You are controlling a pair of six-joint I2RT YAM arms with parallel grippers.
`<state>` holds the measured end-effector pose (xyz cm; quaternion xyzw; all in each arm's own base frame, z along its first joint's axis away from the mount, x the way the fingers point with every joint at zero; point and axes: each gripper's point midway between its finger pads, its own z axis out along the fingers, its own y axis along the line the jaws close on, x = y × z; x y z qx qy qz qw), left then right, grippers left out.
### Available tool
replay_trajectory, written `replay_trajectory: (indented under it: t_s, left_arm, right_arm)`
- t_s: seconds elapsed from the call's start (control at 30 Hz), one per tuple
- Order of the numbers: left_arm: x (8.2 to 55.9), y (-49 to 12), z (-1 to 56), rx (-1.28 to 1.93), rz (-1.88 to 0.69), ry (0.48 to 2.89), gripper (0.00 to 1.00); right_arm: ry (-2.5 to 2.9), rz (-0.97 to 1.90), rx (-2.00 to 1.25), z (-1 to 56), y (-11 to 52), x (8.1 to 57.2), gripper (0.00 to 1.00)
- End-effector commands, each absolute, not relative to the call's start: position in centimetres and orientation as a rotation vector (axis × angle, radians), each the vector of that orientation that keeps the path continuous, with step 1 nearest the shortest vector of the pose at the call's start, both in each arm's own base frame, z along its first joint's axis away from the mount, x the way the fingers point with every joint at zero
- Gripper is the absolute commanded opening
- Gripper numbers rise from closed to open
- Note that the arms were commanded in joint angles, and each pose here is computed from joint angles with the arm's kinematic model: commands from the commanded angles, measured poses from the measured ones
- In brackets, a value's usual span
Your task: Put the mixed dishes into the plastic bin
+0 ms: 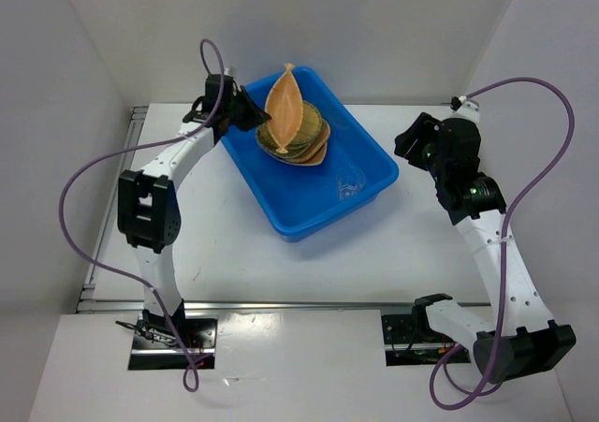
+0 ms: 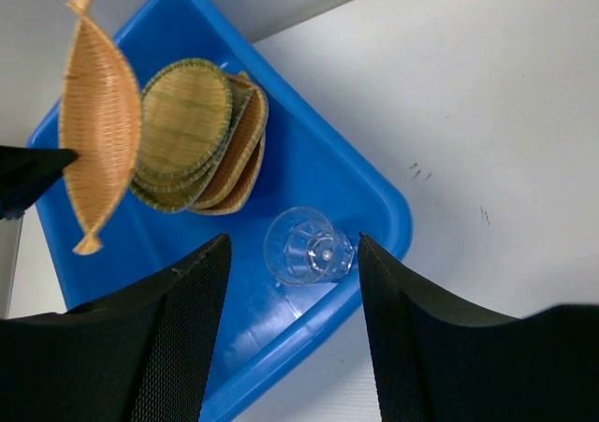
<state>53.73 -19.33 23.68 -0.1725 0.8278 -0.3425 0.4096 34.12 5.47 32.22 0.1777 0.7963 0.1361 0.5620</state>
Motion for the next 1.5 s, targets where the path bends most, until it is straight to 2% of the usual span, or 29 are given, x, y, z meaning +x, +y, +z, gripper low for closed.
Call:
replay_trajectory:
  t_s: [0.0,0.13,0.43,0.5,0.53,0.73,0.77,0.87,0.93,1.0,1.03,1.07,1.1,1.2,1.3,1.33,1.47]
  left_arm:
    - [55.9,-20.4,26.9,-0.397,-0.974,1.976,0.00]
    - [57.7,-21.2,22.8,-0.434,-0.996,2.043,0.00]
    - [59.4,-22.7,18.5,-0.494,-1.039,2.111,0.01]
    - [59.6,-22.6,18.1,-0.505,-1.028,2.117,0.16]
    - [59.5,-22.6,17.9,-0.509,-1.025,2.126,0.31]
    - [59.1,-21.4,19.9,-0.526,-0.947,2.104,0.71]
    - [59.2,-20.9,21.1,-0.490,-0.908,2.086,0.75]
    - [58.6,-19.1,25.6,-0.471,-0.802,2.016,1.00]
    - [56.7,-17.8,29.6,-0.417,-0.746,1.948,1.00]
    - [54.7,-17.1,31.2,-0.386,-0.727,1.920,1.00]
    - [52.7,-16.3,35.2,-0.373,-0.735,1.829,1.00]
    - [51.3,-15.7,32.9,-0.396,-0.709,1.872,1.00]
    - [49.0,-15.0,35.4,-0.382,-0.707,1.822,1.00]
    - [45.8,-13.5,35.7,-0.383,-0.659,1.799,1.00]
    - [40.6,-11.4,36.2,-0.395,-0.631,1.768,1.00]
    - [39.3,-11.0,33.5,-0.416,-0.604,1.824,1.00]
    - [34.0,-9.5,33.5,-0.431,-0.605,1.777,1.00]
  right_arm:
    - [1.889,0.318,0.408,31.3,5.5,34.2,0.62]
    - [1.873,0.305,0.418,31.7,5.2,34.0,0.62]
    - [1.883,0.316,0.422,31.5,5.3,33.9,0.62]
    - [1.883,0.316,0.422,31.5,5.3,33.9,0.62]
    - [1.883,0.316,0.422,31.5,5.3,33.9,0.62]
    - [1.874,0.314,0.412,32.1,5.3,34.1,0.62]
    - [1.874,0.314,0.412,32.1,5.3,34.1,0.62]
    - [1.874,0.293,0.400,32.1,5.1,34.1,0.62]
    - [1.901,0.275,0.390,31.6,5.1,34.2,0.64]
    - [1.927,0.276,0.370,31.0,5.3,34.2,0.67]
    - [1.929,0.284,0.364,31.0,5.5,34.2,0.68]
    - [1.918,0.297,0.357,31.2,5.5,33.5,0.68]
    - [1.895,0.315,0.348,31.9,5.7,33.3,0.68]
    - [1.890,0.316,0.347,32.0,5.4,31.9,0.70]
    - [1.887,0.328,0.340,32.0,5.4,30.4,0.72]
    - [1.903,0.341,0.342,31.4,5.5,29.9,0.72]
    - [1.907,0.408,0.330,31.1,6.2,27.9,0.77]
